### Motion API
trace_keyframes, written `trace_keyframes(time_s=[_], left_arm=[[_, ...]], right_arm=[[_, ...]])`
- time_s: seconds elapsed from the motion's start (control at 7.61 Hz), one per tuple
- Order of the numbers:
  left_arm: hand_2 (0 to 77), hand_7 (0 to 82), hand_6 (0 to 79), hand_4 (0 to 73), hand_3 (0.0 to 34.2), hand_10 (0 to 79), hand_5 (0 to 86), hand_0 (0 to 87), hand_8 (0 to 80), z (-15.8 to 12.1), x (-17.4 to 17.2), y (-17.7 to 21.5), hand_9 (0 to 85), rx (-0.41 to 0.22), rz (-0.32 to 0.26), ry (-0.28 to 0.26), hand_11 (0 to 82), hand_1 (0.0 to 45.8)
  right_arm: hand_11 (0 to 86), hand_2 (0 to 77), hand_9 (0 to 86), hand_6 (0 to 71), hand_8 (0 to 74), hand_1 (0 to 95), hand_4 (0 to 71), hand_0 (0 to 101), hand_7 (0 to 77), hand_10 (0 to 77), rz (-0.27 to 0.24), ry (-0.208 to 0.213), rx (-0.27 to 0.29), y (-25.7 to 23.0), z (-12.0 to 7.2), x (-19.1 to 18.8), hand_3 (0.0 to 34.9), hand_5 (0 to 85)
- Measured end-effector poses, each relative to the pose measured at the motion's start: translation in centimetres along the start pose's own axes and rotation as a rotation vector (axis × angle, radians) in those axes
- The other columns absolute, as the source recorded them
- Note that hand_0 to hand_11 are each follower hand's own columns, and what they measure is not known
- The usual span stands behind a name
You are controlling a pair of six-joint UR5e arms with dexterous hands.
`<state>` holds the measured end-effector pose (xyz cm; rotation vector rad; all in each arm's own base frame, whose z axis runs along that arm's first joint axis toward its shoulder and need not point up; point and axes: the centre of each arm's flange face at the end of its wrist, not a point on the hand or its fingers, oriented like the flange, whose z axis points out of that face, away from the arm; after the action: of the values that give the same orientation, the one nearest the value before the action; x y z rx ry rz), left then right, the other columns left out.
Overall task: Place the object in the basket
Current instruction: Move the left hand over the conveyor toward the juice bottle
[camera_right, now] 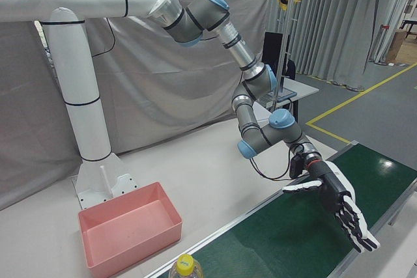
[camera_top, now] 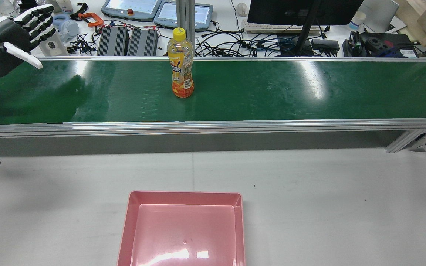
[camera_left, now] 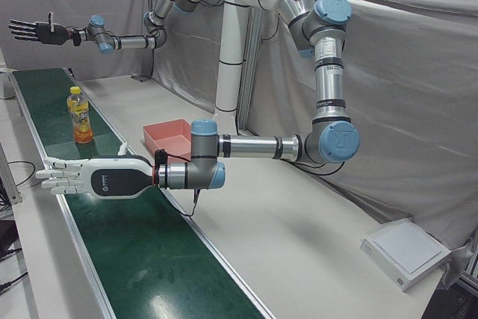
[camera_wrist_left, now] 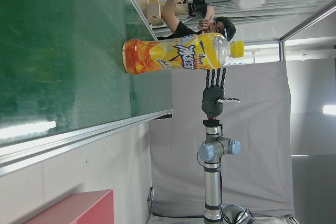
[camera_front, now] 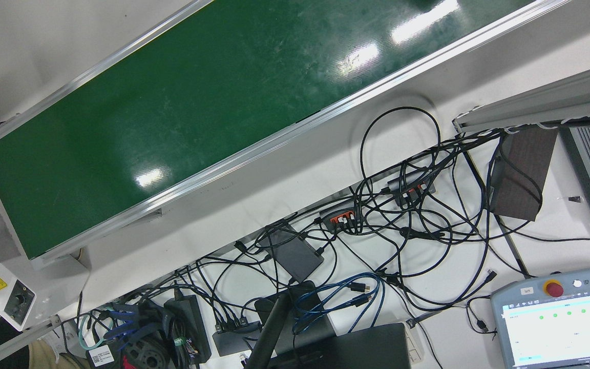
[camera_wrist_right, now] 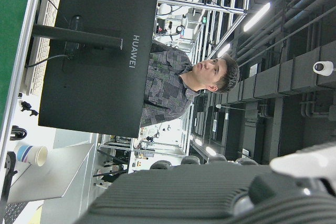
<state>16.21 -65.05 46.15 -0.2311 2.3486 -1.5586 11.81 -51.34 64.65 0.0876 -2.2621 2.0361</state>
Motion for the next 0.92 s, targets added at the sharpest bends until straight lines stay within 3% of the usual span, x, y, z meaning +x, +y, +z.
trace_keyframes(time_s=[0.13,0.26,0.53,0.92], left_arm=[[0.0,0.5,0.5,0.5,0.1,1.1,16.4,75.7,0.0,0.6,-0.7,0.8,0.5,-0.005,0.002,0.004,4.9,13.6],[0.0,0.5,0.5,0.5,0.0,1.1,16.4,75.7,0.0,0.6,-0.7,1.6,0.5,0.009,0.011,0.055,4.9,13.6],[0.0,0.5,0.0,1.1,0.0,1.1,6.0,77.1,0.0,-0.5,-3.3,2.7,0.5,0.035,0.003,0.12,2.7,13.6],[0.0,0.5,0.5,1.1,0.0,0.5,8.2,76.0,0.0,-0.6,-6.3,3.7,0.5,0.052,-0.009,0.111,2.7,13.6]], right_arm=[[0.0,0.5,0.0,0.0,0.0,0.0,0.0,0,0.5,0.0,0.0,0.0,0.0,0.0,0.0,0.0,0.0,0.0],[0.0,0.5,0.0,0.0,0.0,0.0,0.0,0,0.5,0.0,0.0,0.0,0.0,0.0,0.0,0.0,0.0,0.0],[0.0,0.5,0.0,0.0,0.0,0.0,0.0,0,0.5,0.0,0.0,0.0,0.0,0.0,0.0,0.0,0.0,0.0],[0.0,0.5,0.0,0.0,0.0,0.0,0.0,0,0.5,0.0,0.0,0.0,0.0,0.0,0.0,0.0,0.0,0.0]])
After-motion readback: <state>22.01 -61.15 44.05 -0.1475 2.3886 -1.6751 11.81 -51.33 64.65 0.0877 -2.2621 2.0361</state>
